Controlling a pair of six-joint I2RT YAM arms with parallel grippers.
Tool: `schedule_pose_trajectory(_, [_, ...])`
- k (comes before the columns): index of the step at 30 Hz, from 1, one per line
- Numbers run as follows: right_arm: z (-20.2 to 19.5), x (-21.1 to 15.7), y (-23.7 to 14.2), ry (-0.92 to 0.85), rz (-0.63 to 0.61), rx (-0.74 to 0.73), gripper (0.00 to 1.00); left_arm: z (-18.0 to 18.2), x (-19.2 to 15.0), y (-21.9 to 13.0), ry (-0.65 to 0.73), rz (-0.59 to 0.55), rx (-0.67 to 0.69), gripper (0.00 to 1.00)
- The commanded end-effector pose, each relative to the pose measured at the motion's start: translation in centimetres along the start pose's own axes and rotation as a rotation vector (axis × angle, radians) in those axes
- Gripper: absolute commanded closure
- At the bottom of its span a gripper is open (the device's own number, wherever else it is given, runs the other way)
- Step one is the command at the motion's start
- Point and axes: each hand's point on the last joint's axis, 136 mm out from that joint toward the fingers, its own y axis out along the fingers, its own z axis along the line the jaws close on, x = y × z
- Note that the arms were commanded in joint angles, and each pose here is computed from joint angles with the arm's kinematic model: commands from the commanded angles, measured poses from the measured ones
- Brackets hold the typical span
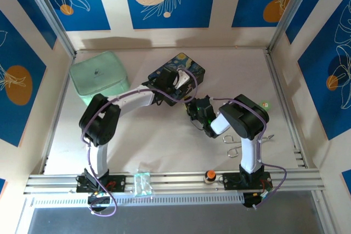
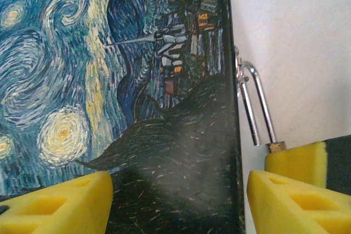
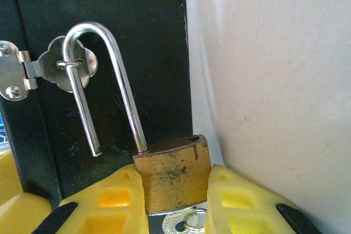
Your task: Unlock a padlock with a key
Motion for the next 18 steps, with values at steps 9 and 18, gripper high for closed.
schedule_pose_trajectory(9, [-6.4,1.2,0.2,0.001,-0.024,-0.211,0.99,-1.8,-6.3,2.0,0.18,0.241,0.049,0.43])
schedule_pose_trajectory(18, [-5.6,2.1,0.6,0.0,-0.049,-0.202,0.99,-2.3,-9.1,2.0,0.22,0.288,0.038,0.53])
